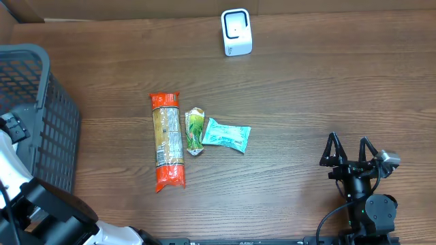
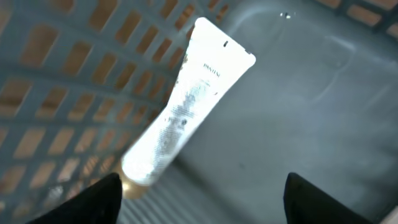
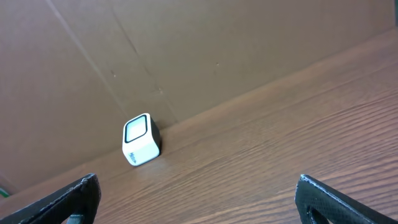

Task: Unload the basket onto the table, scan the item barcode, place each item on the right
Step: 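Move the left gripper back into the basket over the white tube, then grasp the white conditioner tube in the basket with left gripper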

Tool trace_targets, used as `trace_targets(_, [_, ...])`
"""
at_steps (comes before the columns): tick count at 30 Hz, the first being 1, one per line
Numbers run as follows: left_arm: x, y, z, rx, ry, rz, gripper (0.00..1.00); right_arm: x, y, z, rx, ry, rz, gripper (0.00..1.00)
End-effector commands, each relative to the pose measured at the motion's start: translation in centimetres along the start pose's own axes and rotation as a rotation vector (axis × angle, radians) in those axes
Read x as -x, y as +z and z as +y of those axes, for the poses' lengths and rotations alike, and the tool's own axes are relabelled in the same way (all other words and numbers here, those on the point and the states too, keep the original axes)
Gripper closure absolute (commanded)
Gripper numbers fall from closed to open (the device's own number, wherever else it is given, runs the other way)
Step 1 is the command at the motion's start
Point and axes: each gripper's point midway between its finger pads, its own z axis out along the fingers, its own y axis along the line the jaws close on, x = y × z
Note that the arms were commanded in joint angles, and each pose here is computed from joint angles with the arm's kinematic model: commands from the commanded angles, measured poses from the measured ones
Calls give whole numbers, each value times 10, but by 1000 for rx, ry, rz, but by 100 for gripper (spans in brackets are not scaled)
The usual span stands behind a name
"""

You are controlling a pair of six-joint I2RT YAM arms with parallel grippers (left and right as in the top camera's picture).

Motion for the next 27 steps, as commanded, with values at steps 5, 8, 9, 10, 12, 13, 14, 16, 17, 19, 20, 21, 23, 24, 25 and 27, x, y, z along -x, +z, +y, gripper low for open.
trace_targets(5, [5, 19, 13, 48, 184, -54, 27, -1, 0, -2, -7, 3, -6, 0])
trace_targets(8, [-4, 33, 19, 50, 217, -19, 30, -1, 0, -2, -7, 3, -6, 0])
trace_targets(9, [-9, 40, 21, 47, 230, -1, 30, -1, 0, -2, -7, 3, -6, 0])
trace_targets(10, [-14, 46, 22, 44, 243, 20, 31, -1, 0, -2, -7, 3, -6, 0])
trace_targets(12, [-22, 58, 22, 38, 252, 54, 32, -1, 0, -2, -7, 3, -6, 0])
trace_targets(13, [-26, 63, 21, 34, 253, 68, 32, -1, 0, -2, -7, 3, -6, 0])
trace_targets(14, [-29, 69, 22, 34, 251, 79, 32, -1, 0, -2, -7, 3, -6, 0])
trace_targets(16, [-33, 78, 23, 38, 248, 96, 32, -1, 0, -2, -7, 3, -6, 0])
trace_targets(17, [-34, 81, 24, 39, 246, 99, 32, -1, 0, -2, -7, 3, -6, 0])
trace_targets(19, [-35, 87, 25, 41, 242, 101, 30, -1, 0, -2, -7, 3, -6, 0])
trace_targets(20, [-36, 91, 25, 42, 245, 102, 30, -1, 0, -2, -7, 3, -6, 0])
trace_targets(21, [-36, 94, 25, 42, 255, 103, 30, -1, 0, -2, -7, 3, -6, 0])
trace_targets(23, [-38, 101, 23, 37, 270, 111, 29, -1, 0, -2, -7, 3, -6, 0])
trace_targets(24, [-41, 105, 22, 33, 280, 120, 29, -1, 0, -2, -7, 3, -6, 0])
trace_targets(25, [-44, 109, 20, 27, 287, 130, 30, -1, 0, -2, -7, 3, -6, 0])
trace_targets(27, [-50, 117, 17, 16, 292, 151, 32, -1, 0, -2, -7, 3, -6, 0])
